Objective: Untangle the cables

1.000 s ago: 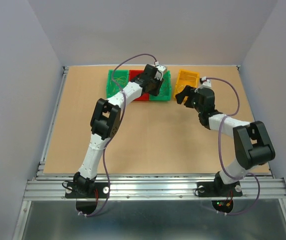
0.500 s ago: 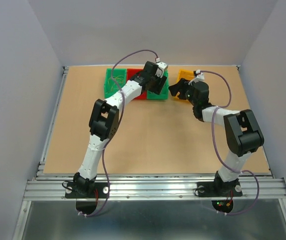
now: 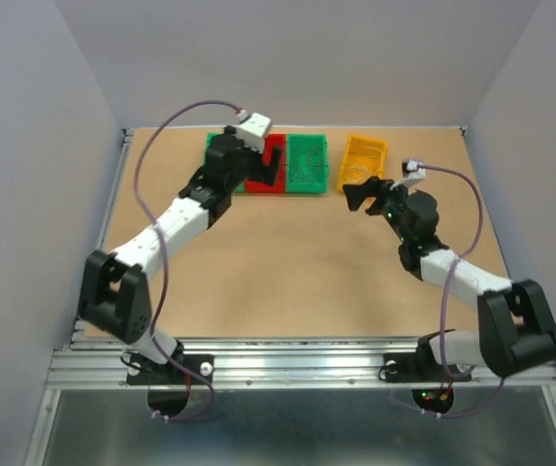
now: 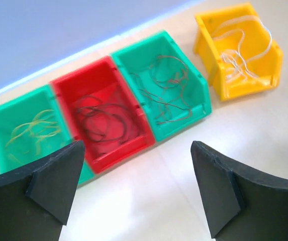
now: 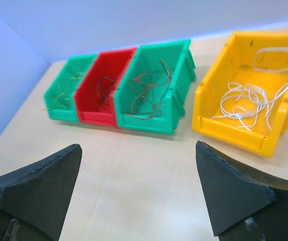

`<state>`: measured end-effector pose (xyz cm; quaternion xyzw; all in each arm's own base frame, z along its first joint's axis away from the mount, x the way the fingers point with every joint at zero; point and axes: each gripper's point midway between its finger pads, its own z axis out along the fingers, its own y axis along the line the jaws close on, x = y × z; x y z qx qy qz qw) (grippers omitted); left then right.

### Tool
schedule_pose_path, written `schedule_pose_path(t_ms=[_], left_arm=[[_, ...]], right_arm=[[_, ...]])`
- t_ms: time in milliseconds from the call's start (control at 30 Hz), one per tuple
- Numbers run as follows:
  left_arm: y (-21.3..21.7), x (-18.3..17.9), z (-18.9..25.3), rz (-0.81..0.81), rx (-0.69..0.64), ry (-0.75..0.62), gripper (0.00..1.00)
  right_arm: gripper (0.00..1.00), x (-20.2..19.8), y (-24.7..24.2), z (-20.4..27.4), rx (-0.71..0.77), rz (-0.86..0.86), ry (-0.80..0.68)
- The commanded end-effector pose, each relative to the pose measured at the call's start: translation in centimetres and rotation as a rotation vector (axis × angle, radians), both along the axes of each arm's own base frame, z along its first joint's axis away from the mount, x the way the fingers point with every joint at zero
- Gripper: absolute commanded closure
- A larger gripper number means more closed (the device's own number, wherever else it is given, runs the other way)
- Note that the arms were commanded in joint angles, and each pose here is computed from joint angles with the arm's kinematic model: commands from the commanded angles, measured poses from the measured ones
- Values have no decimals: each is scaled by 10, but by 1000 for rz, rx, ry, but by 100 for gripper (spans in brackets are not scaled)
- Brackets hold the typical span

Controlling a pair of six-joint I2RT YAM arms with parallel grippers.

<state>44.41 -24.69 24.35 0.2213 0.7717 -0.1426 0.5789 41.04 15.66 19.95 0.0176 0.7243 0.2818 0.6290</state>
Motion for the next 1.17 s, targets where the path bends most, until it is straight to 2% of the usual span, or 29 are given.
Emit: schedule_pose_path(t_ms=[0, 33, 67, 167, 233, 367, 400, 433, 567, 767, 1133], left_arm=[[69, -26, 59, 89, -144, -268, 1], [80, -34, 64, 100, -147, -308, 1], [93, -40, 63, 135, -138, -322, 1], [132, -68, 49, 252, -114, -326, 1], [147, -93, 36, 259, -109, -335, 1], [165, -136, 22, 258, -95, -418, 1], [171, -151, 35, 261, -117, -485, 1], [173, -157, 18, 265, -110, -475, 1], [180, -187, 15, 243, -100, -587, 1], [178, -198, 14, 212, -120, -630, 1], [176, -178, -3, 228, -71, -524, 1]], right_arm=[[0, -55, -21, 37, -33, -22, -193], [0, -66, -24, 39, -25, -24, -209], [0, -87, -32, 70, 6, -38, -307], [0, -115, -42, 67, 14, -48, -309], [0, -136, -49, 72, 29, -54, -313], [0, -154, -62, 72, 22, -96, -290], [0, -156, -63, 69, 35, -102, -277], [0, -161, -65, 72, 46, -107, -295], [0, -167, -67, 62, 65, -106, -287], [0, -168, -67, 51, 70, -106, -256], [0, -170, -68, 51, 73, -110, -267]])
